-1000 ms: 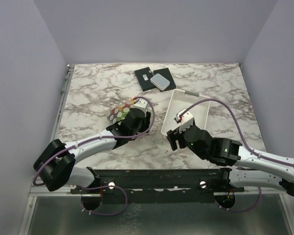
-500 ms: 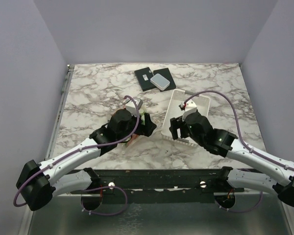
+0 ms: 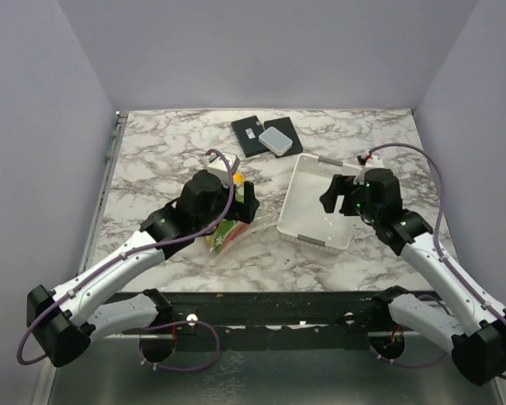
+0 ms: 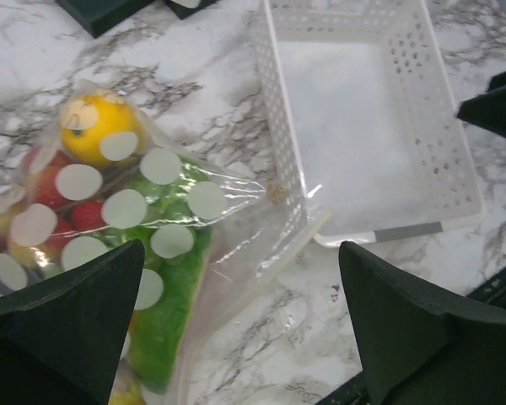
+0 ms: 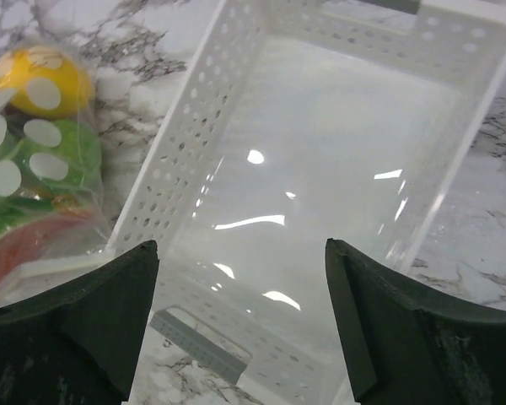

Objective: Place the food in the zip-top bag and seal the zipper
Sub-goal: Reset both arms

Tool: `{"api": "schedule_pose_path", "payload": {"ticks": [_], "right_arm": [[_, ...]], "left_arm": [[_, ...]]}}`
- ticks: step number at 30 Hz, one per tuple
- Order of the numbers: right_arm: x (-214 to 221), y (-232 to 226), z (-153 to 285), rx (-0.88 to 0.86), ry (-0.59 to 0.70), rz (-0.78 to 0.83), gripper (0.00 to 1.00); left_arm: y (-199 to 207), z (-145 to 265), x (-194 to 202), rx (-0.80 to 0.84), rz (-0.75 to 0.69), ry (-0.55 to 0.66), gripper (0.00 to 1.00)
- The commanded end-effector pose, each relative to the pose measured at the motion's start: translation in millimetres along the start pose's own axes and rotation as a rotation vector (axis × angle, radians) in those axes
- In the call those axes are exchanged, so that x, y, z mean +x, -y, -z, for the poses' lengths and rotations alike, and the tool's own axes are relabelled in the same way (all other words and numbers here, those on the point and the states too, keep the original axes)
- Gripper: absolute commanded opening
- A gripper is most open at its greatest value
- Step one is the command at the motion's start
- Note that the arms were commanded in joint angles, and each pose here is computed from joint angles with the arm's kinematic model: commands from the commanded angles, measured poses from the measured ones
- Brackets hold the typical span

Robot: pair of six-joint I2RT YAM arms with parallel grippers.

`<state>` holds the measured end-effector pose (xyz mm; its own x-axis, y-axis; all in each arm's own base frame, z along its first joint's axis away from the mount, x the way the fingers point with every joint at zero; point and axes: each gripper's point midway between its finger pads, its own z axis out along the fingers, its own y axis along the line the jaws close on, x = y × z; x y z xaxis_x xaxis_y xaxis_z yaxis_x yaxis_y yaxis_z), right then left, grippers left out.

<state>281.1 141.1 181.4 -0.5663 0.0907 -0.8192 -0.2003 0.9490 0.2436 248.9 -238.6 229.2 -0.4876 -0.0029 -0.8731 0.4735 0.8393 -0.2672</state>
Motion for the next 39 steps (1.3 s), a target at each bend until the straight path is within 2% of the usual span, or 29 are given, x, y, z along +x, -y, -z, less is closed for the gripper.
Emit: {"api": "schedule_pose_path", "payload": {"ticks": [1, 6, 12, 22, 32, 39], "right_arm": [[-11.1, 16.5, 8.2, -0.054, 0.022, -0.134, 0.86], [-28.9, 39.3, 20.4, 0.002, 0.101, -0.221, 0.87], [-46.8, 30.3, 39.7, -0.055, 0.202, -0.212, 0.87], [-50.8, 4.5, 68.7, -0.228, 0.345, -0.06, 0.87], [-62.1, -20.6, 106.8, -0.375, 0.516, 0.036, 0.87], [-60.1, -20.8, 106.3, -0.381, 0.519, 0.03, 0.88]], "left_arm": [[-45.5, 3.3, -8.3, -0.158, -0.04, -0.032, 0.99], [-99.1, 7.0, -23.2, -0.293, 0.072, 0.005, 0.99], [-133.3, 17.1, -25.8, -0.38, 0.173, 0.088, 0.99], [-127.4, 56.6, -49.5, -0.353, 0.144, 0.292, 0.99], [-108.8, 69.4, -57.0, -0.253, 0.114, 0.347, 0.99], [-113.8, 69.4, -60.0, -0.287, 0.149, 0.358, 0.99]]}}
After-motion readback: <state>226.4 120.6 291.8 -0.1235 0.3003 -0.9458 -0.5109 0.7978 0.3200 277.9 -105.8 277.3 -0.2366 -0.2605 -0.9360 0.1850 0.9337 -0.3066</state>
